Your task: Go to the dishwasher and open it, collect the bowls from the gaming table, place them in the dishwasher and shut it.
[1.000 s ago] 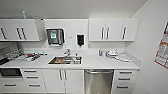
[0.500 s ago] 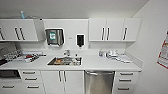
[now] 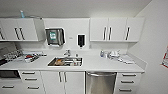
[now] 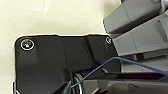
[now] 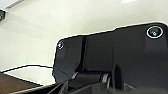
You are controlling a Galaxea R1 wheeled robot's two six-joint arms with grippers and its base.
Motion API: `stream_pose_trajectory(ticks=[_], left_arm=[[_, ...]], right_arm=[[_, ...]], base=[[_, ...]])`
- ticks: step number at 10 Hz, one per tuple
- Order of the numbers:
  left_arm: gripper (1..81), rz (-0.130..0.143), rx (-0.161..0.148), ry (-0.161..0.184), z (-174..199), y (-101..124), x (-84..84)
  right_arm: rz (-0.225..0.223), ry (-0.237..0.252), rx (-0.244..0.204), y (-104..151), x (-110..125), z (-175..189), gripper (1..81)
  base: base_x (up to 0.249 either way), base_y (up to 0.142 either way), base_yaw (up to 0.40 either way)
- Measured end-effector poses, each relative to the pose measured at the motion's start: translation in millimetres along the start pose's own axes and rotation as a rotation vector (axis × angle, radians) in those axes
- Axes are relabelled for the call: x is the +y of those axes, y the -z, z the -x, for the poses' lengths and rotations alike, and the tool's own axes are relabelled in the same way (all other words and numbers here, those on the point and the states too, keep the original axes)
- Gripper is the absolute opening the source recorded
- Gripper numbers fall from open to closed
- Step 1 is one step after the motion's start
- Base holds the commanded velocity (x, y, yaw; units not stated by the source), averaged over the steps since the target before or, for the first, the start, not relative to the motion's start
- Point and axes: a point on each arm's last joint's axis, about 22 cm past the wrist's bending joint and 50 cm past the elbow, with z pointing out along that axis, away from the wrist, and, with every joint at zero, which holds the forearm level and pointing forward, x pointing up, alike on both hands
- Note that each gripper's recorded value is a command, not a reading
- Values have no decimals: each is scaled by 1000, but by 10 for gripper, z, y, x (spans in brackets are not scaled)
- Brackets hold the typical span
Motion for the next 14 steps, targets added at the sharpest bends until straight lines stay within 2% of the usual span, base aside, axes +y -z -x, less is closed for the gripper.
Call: stream_pose_trajectory(ticks=[1,2,3,4,5,6,7,9,10,11,13,14], left_arm=[[811,-5,6,-3,-67,9,-40],[811,2,11,-3,-75,-11,8],[811,15,-1,3,9,-27,86],[811,8,-6,4,36,0,39],[811,-8,-2,1,15,45,-69],[811,-6,0,1,5,30,-50],[811,9,0,2,8,-17,55],[811,7,-1,3,20,-1,34],[811,7,-11,7,118,10,41],[811,-1,-10,5,77,29,-16],[811,4,17,-5,-130,-8,6],[811,9,6,0,-47,-12,43]], right_arm=[[-9,3,9,-31,-63,-87,811],[-4,4,10,-15,-28,-79,811],[9,0,0,14,50,2,811],[8,-2,-6,10,45,30,811],[-10,-2,-3,-42,-86,28,811],[-10,-2,-4,-35,-77,31,811],[6,-1,-3,10,34,26,811],[6,-1,-3,4,26,34,811],[3,-6,-14,2,7,148,811],[-3,-7,-19,-20,-42,144,811],[2,4,13,-8,7,-86,811],[5,2,3,2,25,-9,811]], base=[[0,76,0],[0,74,0],[0,61,0],[0,0,0],[75,0,0],[81,0,0],[85,0,0],[85,0,0],[86,0,0],[91,0,0],[96,0,0],[97,0,0]])
